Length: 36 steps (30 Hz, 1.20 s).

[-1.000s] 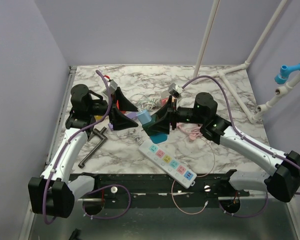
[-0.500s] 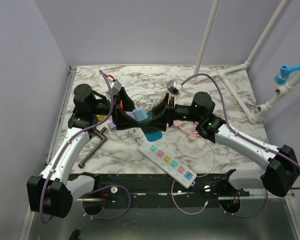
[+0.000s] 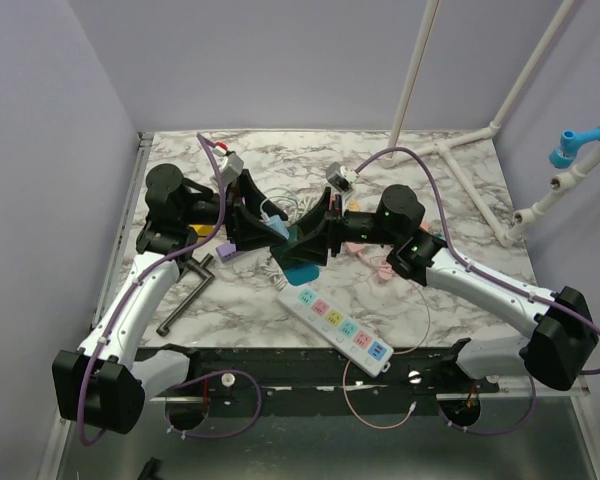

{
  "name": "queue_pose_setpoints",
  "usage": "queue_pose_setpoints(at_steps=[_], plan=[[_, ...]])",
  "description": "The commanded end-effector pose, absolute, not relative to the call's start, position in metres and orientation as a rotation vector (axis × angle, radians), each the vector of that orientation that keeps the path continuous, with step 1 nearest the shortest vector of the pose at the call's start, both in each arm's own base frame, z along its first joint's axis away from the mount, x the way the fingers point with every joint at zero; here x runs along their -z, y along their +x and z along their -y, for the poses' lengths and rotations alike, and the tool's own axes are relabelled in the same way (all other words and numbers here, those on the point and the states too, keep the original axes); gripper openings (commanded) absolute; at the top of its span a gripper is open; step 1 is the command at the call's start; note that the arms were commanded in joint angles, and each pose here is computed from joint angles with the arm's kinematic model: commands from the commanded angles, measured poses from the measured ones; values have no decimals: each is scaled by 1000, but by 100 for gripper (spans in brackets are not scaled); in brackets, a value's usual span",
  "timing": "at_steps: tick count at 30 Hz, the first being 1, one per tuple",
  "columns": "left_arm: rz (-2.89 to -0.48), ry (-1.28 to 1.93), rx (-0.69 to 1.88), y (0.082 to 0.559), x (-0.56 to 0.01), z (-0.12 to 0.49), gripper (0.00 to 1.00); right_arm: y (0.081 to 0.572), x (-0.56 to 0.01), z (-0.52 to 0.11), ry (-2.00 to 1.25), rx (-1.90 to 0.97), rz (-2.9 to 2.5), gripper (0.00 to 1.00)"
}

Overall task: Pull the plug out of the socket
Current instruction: Remove the plug from the socket.

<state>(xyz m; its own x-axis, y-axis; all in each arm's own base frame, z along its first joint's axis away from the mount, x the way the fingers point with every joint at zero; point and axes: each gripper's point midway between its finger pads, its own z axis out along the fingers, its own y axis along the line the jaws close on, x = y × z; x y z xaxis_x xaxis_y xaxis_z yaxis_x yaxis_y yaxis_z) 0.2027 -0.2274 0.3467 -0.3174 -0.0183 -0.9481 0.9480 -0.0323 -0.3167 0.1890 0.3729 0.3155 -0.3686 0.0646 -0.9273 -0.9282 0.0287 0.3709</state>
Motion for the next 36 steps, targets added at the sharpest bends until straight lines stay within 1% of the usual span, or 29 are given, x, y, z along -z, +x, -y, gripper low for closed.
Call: queue_pose_setpoints(at_steps=[1, 3, 5, 8, 9, 13, 15, 16, 17, 19, 27, 36], plan=[[-1405, 1041, 1470, 203, -350, 229, 67, 193, -363, -374, -904, -1437, -1282, 1], [-1408, 1040, 1471, 203, -350, 229, 69, 194, -366, -373, -889, -1426, -1274, 1], [-1408, 1041, 1471, 202, -350, 229, 68, 195, -369, -371, -875, -1417, -1265, 1], [-1405, 1034, 1462, 204, -352, 229, 62, 194, -368, -371, -868, -1419, -1277, 1], [-1403, 1031, 1458, 205, -353, 229, 59, 194, -367, -371, -868, -1418, -1279, 1], [-1401, 1021, 1452, 207, -356, 229, 25, 194, -365, -369, -856, -1410, -1285, 1], [-1403, 1014, 1453, 208, -358, 228, 11, 193, -365, -369, -857, -1415, -1285, 1], [-1405, 1012, 1455, 209, -359, 228, 6, 192, -363, -370, -860, -1419, -1288, 1], [-1407, 1010, 1456, 209, -360, 228, 4, 192, -361, -371, -861, -1421, -1294, 1], [-1406, 1011, 1459, 208, -361, 228, 0, 191, -358, -371, -864, -1427, -1299, 1], [-1415, 967, 1481, 209, -367, 227, 0, 184, -348, -373, -865, -1448, -1311, 1], [-1364, 994, 1461, 209, -385, 226, 0, 174, -312, -370, -872, -1449, -1420, 1]])
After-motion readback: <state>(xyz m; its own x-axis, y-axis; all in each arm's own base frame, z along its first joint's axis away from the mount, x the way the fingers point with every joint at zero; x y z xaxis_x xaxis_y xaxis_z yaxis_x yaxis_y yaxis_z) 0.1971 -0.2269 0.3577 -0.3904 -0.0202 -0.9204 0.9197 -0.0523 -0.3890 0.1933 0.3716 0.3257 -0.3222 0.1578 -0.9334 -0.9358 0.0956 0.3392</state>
